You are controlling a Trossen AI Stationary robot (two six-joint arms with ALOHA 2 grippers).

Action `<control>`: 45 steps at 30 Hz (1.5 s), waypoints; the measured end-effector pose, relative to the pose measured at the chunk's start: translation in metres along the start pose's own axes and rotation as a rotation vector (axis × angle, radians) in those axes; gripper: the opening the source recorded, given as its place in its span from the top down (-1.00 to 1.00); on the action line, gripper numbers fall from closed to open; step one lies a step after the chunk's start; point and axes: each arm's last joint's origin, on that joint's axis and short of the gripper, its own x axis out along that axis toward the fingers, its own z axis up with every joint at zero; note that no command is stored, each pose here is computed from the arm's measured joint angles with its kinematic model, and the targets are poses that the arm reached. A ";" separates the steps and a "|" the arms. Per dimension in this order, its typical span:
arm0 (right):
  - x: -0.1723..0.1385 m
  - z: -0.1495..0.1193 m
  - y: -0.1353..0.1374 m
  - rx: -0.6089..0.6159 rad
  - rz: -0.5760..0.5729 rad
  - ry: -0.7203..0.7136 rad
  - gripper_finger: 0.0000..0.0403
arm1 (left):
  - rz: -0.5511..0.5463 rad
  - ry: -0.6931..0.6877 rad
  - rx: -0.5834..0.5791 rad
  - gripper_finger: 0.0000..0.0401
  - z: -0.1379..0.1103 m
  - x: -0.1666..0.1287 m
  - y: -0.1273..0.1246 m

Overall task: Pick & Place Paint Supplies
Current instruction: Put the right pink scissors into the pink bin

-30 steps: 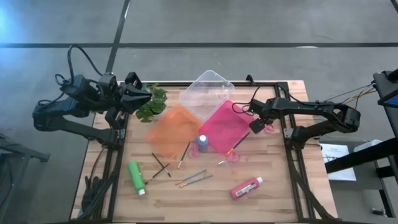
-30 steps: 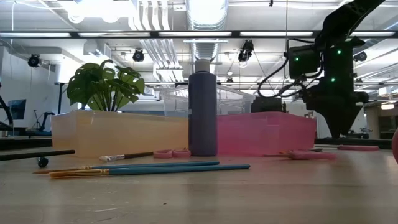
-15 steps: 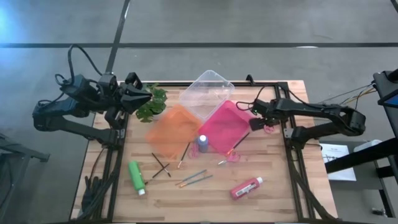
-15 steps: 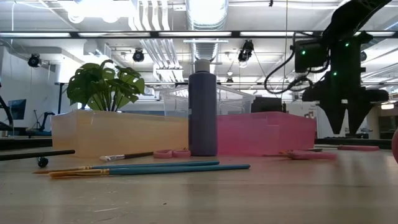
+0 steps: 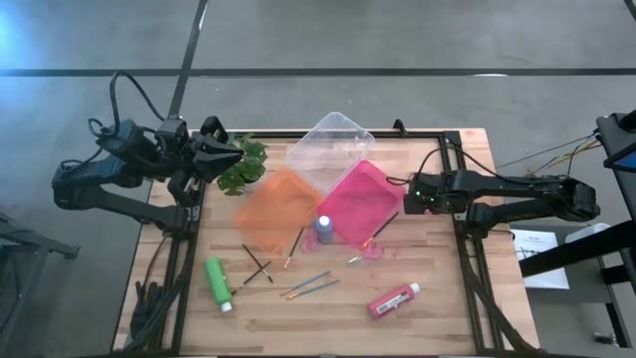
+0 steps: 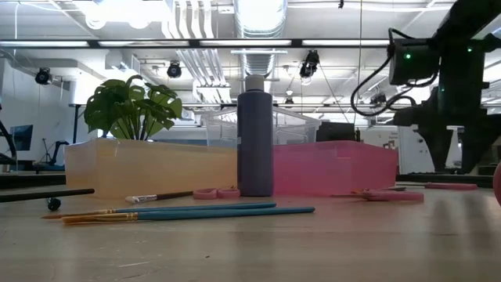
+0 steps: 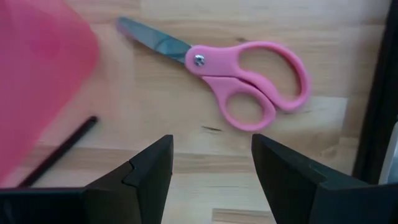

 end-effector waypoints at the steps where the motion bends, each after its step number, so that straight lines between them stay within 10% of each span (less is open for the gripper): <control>1: 0.002 0.000 0.000 -0.007 -0.005 0.002 -0.07 | 0.000 0.000 0.000 0.71 0.000 0.000 0.000; 34: 0.029 0.002 0.016 -0.109 -0.049 0.050 -0.05 | 0.008 0.028 -0.024 0.71 -0.003 0.000 0.001; 45: 0.028 -0.011 0.019 -0.105 -0.032 0.089 0.65 | -0.001 0.031 -0.025 0.71 -0.003 0.000 0.000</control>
